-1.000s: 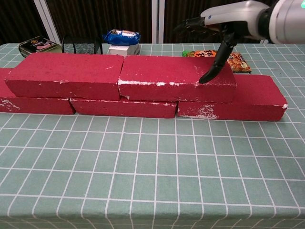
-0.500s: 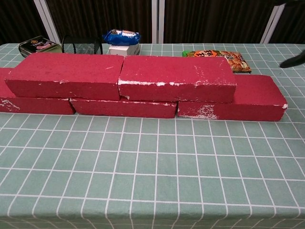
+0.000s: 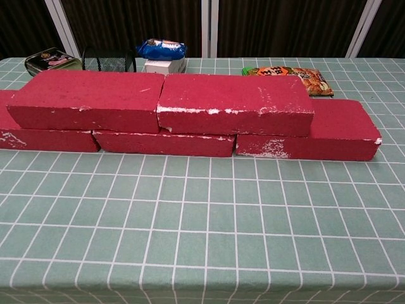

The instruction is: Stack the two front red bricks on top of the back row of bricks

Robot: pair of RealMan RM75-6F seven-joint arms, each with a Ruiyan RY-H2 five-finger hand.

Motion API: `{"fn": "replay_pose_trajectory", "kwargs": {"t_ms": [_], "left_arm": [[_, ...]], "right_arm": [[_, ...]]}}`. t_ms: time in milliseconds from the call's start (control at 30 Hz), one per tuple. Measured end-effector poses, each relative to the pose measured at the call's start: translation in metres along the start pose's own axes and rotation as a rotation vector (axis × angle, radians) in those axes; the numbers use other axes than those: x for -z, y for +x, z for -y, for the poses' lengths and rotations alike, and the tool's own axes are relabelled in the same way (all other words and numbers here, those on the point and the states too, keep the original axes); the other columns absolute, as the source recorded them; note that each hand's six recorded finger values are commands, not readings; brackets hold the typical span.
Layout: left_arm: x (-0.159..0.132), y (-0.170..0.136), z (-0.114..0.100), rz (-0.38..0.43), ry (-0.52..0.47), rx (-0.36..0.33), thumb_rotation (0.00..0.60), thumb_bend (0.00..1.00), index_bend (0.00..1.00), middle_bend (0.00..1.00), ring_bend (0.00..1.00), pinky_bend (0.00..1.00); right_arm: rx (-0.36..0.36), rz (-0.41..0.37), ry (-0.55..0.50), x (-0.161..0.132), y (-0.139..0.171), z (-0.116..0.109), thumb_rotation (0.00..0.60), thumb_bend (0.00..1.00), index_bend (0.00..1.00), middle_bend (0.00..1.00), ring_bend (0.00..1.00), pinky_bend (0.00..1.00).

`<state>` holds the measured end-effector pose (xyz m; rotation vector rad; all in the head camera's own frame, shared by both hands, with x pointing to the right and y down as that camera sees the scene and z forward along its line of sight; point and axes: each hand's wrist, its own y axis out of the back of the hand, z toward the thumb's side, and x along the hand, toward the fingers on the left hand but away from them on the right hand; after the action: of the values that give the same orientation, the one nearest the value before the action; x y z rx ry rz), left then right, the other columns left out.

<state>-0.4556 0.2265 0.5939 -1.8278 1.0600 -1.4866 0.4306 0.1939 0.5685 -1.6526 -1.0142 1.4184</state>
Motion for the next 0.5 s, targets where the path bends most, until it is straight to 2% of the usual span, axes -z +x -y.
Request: {"fn": "replay_pose_trajectory", "kwargs": {"t_ms": [267,500], "left_arm": [[0.000,-0.003,-0.003,-0.015,0.059,-0.046,0.600,0.00,0.02,0.00,0.00,0.00],[0.002,-0.005,-0.006,-0.018,0.073,-0.064,0.600,0.00,0.02,0.00,0.00,0.00]], "right_arm": [[-0.010,0.141,0.086,0.030,0.045,0.019,0.600,0.00,0.00,0.00,0.00,0.00],[-0.007,0.174,0.080,0.035,0.052,0.023,0.600,0.00,0.00,0.00,0.00,0.00]]}}
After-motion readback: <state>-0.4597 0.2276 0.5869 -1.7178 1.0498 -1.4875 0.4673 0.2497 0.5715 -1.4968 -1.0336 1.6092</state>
